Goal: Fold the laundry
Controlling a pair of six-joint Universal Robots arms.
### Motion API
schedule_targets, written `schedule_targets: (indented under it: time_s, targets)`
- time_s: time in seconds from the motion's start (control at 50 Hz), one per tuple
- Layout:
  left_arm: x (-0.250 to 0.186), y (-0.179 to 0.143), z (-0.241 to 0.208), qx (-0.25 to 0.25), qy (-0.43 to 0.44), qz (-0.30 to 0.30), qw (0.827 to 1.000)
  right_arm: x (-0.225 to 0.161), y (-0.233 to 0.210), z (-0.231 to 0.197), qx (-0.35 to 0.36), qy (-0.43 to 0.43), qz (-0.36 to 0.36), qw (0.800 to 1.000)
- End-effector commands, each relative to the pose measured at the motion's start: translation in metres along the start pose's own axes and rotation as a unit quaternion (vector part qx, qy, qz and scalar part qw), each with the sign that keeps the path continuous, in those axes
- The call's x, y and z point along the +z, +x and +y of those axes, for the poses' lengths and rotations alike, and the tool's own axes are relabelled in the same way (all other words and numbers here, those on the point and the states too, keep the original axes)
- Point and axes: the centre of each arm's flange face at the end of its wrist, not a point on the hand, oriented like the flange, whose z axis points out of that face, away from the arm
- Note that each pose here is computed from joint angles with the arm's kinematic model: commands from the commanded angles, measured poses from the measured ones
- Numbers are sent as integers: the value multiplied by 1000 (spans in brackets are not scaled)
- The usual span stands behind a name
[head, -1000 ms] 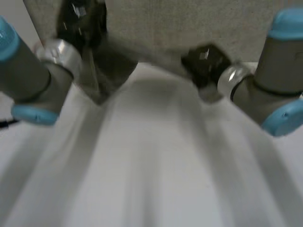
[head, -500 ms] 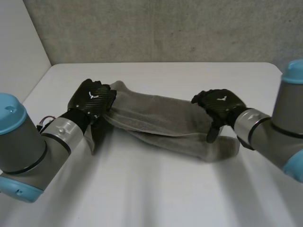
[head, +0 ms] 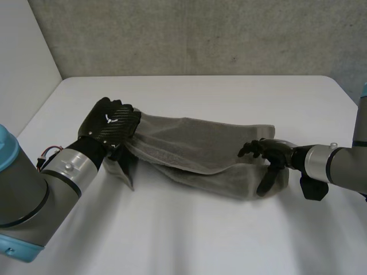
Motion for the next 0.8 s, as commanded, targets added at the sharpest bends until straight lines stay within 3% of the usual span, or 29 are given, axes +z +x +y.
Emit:
schedule_targets:
  time_s: [0.02, 0.22, 0.6, 0.72, 0.8]
  targets:
    - [-1, -4, -4, 2, 7, -6, 1000, 7, 22, -5, -28, 27, 81, 996]
    - [-2, -4, -3, 2, 7, -6, 1000, 12, 29, 4, -58, 7, 97, 993]
    - [-2, -4, -2, 2, 6, -7, 1000, 12, 24, 7, -51, -1, 84, 995]
    - [3, -5, 3, 7, 12, -15, 1000, 0, 21, 2, -41, -6, 74, 996]
    - [11, -6, 12, 10, 13, -24, 1000, -23, 39, -20, -26, 38, 101, 994]
